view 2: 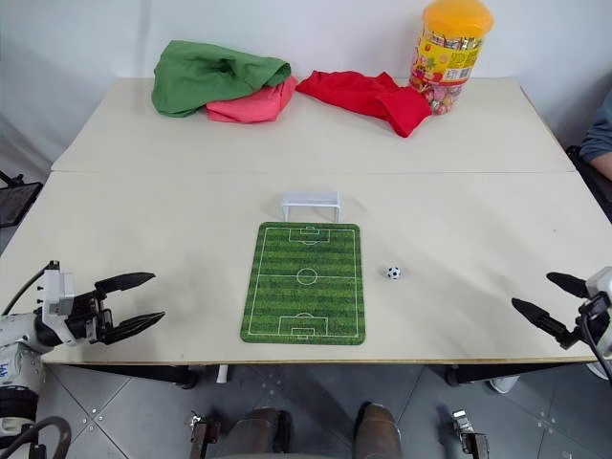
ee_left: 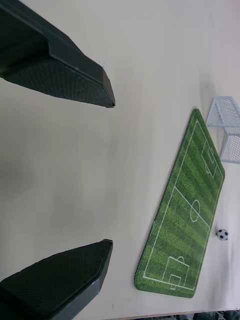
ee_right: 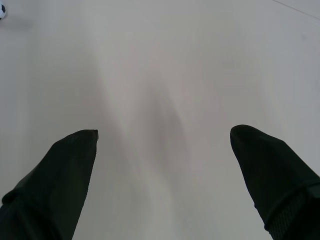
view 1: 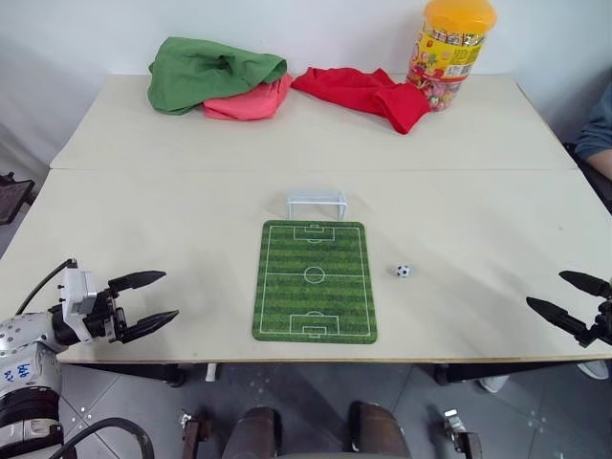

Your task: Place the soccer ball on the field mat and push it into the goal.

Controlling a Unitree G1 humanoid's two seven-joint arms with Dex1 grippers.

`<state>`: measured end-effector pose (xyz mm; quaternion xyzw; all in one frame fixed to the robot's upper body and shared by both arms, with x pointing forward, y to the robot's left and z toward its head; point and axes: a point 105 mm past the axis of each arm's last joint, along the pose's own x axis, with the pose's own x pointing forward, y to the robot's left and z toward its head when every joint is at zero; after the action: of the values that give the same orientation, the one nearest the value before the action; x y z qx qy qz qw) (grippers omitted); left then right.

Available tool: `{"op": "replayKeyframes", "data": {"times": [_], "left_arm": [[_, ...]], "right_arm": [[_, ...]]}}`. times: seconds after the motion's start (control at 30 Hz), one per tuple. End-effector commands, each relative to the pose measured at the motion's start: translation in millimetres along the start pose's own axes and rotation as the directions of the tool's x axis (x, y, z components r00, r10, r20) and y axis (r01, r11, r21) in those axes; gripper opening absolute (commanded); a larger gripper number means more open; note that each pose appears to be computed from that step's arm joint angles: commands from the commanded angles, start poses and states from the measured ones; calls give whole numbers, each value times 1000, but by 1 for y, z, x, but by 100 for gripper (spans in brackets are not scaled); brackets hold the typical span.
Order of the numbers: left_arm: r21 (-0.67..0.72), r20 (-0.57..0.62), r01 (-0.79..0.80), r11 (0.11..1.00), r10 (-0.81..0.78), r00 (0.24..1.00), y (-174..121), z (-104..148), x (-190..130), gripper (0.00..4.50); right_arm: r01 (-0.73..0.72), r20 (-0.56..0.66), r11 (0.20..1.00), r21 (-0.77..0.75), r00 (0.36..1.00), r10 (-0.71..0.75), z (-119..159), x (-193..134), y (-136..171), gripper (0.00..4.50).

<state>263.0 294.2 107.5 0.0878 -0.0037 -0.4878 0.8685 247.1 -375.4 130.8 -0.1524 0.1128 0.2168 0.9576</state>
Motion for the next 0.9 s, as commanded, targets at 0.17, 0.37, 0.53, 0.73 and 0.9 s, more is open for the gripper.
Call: {"op": "replayKeyframes", "data": {"times": [0.17,0.37,0.53,0.73,0.9], "left_arm": [[-11,11,-36,999,36,999,9,8,-1,450],[3,-8,-10,1000,10,1000,6,10,8,450],[28,98,87,996,-89,991,-5,22,20,450],[96,115,148,984,-159,981,-16,25,34,450],[134,160,198,971,-218,963,-25,34,43,450]], "right_arm": [[-1,41,1000,-19,999,2,19,-4,-1,445],[-81,35,996,-38,996,83,45,10,9,445],[-245,47,960,-133,966,253,90,41,43,445],[-422,1,895,-142,905,426,106,79,76,445],[-535,-20,811,-238,837,547,111,114,99,445]]}}
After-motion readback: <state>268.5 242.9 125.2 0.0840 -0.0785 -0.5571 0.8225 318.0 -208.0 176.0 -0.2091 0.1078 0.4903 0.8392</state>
